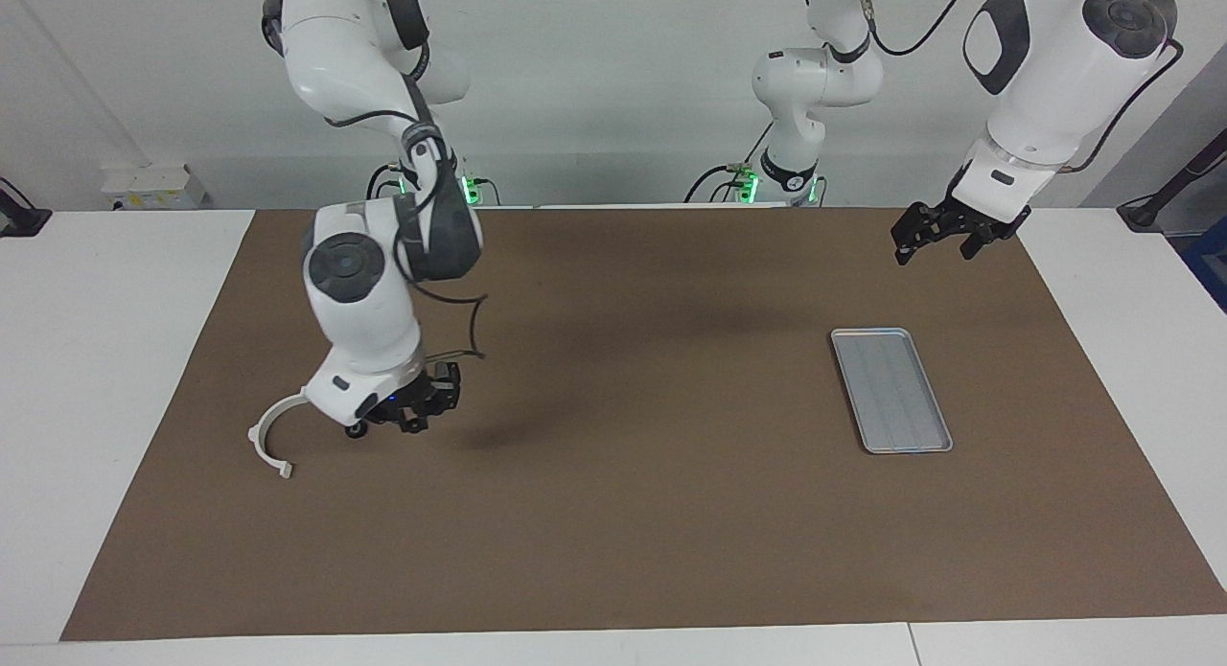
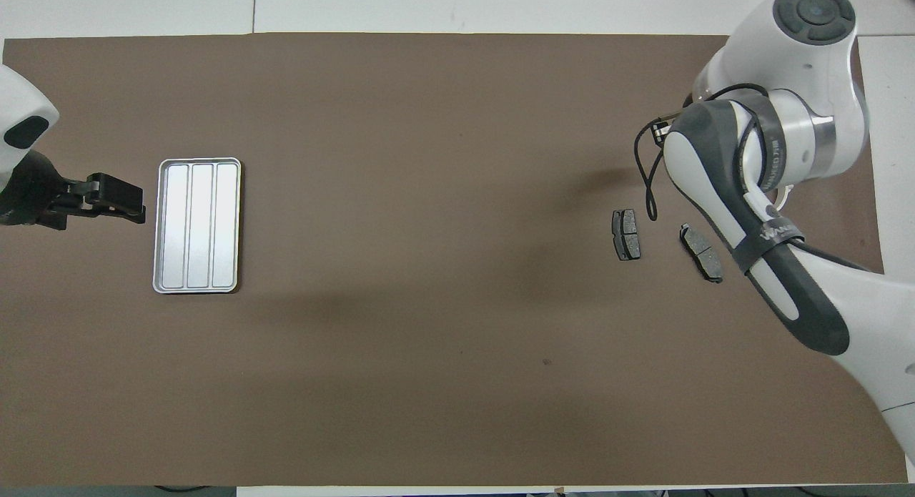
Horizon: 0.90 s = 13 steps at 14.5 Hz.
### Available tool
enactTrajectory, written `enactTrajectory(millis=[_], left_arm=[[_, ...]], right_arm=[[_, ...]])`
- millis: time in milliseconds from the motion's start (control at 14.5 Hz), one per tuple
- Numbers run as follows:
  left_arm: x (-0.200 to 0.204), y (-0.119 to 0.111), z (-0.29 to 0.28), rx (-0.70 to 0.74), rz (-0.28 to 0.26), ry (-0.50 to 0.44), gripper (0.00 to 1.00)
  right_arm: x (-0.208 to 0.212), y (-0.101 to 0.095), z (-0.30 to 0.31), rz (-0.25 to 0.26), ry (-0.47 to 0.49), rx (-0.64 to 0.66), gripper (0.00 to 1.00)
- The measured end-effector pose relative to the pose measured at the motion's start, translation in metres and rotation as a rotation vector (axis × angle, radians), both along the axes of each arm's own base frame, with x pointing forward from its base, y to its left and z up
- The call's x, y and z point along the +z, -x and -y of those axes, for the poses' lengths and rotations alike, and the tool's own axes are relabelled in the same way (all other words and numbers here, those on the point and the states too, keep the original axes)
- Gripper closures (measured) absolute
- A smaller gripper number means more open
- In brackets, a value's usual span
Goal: Place bearing gear from tray to pile
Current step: 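Carry the gear with the right gripper beside the other gear near the pads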
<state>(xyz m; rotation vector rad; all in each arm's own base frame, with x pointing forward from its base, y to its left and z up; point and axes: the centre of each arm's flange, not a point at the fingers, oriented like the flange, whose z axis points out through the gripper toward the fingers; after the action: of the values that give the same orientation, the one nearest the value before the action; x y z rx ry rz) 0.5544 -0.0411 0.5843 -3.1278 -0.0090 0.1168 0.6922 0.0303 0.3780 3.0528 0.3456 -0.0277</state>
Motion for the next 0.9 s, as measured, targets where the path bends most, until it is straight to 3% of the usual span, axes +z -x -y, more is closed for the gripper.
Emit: enactTrajectory(millis=[207, 413, 689, 895], left_arm=[[0.000, 0.000, -0.001, 0.002, 0.000, 0.000, 0.00], [0.000, 0.000, -0.002, 0.003, 0.000, 0.000, 0.00], [0.000, 0.000, -0.002, 0.003, 0.000, 0.000, 0.00], [0.000, 0.000, -0.002, 0.003, 0.000, 0.000, 0.00]], right_arm=[[-0.045, 0.020, 0.027, 0.041, -0.015, 0.036, 0.76], [-0.063, 0.037, 0.016, 0.024, -0.020, 0.045, 0.76], [-0.067, 0.042, 0.007, 0.016, -0.028, 0.011, 0.76], [-0.078, 0.047, 0.003, 0.039, -0.044, -0.011, 0.76]])
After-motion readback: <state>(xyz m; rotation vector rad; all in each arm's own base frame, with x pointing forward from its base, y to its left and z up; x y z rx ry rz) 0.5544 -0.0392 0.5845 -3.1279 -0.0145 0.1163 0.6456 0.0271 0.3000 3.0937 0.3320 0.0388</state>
